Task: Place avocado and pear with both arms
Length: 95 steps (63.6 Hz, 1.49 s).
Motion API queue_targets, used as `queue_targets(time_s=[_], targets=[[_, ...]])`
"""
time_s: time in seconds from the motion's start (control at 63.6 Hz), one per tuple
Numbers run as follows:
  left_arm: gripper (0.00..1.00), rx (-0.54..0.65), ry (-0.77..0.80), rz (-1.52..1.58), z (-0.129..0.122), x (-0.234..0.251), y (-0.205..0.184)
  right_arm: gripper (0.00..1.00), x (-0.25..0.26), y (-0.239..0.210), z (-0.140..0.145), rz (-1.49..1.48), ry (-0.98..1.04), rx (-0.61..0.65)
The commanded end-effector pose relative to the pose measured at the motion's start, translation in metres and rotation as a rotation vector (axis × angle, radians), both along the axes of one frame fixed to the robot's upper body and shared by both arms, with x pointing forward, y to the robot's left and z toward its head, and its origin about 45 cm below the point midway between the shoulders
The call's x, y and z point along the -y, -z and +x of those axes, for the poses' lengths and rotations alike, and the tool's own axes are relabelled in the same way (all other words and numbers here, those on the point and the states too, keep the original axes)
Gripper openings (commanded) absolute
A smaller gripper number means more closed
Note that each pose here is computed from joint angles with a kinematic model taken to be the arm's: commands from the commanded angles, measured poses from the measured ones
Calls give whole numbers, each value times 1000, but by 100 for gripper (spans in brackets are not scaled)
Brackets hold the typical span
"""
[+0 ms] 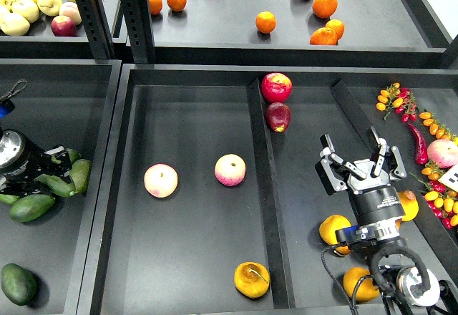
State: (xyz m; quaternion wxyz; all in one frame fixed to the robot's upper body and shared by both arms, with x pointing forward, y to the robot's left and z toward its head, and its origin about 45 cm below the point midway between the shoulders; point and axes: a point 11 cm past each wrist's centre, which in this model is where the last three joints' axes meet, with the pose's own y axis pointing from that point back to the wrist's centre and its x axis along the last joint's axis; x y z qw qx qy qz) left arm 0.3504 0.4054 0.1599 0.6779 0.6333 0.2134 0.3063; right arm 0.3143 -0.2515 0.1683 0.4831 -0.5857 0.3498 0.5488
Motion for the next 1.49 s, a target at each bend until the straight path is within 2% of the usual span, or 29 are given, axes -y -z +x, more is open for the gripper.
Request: queue_targets(time_s=[0.0, 0.063, 0.22, 0.425, 0.802, 1.479], targets=[[30, -1, -13, 7, -3, -7, -1, 100, -8, -20, 25, 17, -31, -10], [30, -3, -20, 9, -5, -10, -1, 100, -15, -35, 41, 27, -53, -14], [30, -23, -19, 25, -14, -18, 6, 100, -27, -48, 53, 19, -91, -19], [30, -48, -29, 30, -23, -23, 15, 100, -43, -44, 50, 6, -138, -29], [30, -126, -40, 23, -57, -29, 49, 100, -44, -44, 50, 1, -141, -31], [36, -191, -65, 10, -84, -29, 78, 100, -43, -38, 50, -3, -140, -46]])
